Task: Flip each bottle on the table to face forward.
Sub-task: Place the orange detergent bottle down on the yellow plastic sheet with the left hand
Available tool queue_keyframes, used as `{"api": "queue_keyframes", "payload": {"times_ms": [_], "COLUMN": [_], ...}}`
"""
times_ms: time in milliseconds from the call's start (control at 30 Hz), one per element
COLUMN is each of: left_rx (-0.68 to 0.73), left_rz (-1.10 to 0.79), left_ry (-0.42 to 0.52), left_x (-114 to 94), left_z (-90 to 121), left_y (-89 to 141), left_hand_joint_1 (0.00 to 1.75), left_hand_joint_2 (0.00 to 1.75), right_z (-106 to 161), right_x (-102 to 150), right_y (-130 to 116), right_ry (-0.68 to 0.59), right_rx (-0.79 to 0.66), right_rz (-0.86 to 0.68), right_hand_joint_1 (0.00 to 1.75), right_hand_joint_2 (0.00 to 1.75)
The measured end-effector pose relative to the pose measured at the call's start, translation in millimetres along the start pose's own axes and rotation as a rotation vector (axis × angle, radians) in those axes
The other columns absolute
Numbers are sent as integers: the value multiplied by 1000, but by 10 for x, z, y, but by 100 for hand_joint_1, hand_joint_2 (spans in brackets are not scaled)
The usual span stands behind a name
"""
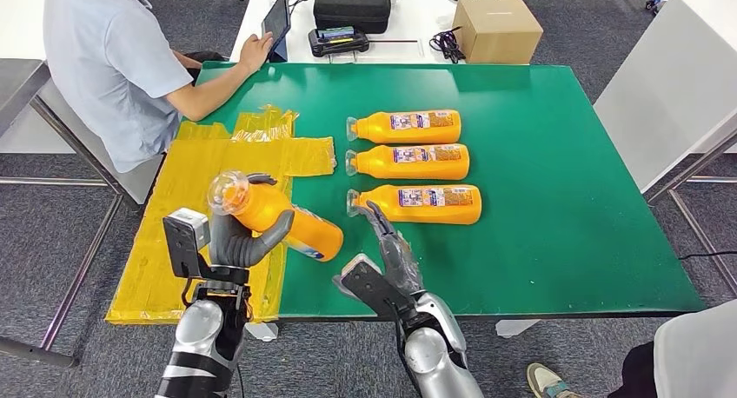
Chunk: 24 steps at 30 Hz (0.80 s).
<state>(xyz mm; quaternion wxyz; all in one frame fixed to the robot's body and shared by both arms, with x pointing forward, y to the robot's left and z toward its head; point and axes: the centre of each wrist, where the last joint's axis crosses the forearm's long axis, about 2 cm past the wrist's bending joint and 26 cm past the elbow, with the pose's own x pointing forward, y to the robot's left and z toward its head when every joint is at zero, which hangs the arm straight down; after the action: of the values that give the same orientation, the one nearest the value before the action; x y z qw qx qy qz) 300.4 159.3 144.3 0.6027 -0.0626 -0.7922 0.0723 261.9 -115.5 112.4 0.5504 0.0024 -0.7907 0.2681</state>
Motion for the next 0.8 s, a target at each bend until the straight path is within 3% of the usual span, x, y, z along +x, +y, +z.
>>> {"api": "queue_keyframes", "payload": {"times_ms": [533,800], "left_rx": [44,-60], "left_rz": [-364,-910], "left_ry": [-66,-119], "left_x": [81,188], "left_z": [-71,-109], "left_y": [26,-120], "left_hand_joint_1": [175,175], "left_hand_joint_2": [175,175], "right_z": [78,84], "right_x": [-2,-5], "right_y": [23,28], "right_ry": [12,14], "right_rx": [-6,-7], "right_rz": [-13,-19], "right_hand_joint_1": [0,0], "right_hand_joint_2": [175,175]}}
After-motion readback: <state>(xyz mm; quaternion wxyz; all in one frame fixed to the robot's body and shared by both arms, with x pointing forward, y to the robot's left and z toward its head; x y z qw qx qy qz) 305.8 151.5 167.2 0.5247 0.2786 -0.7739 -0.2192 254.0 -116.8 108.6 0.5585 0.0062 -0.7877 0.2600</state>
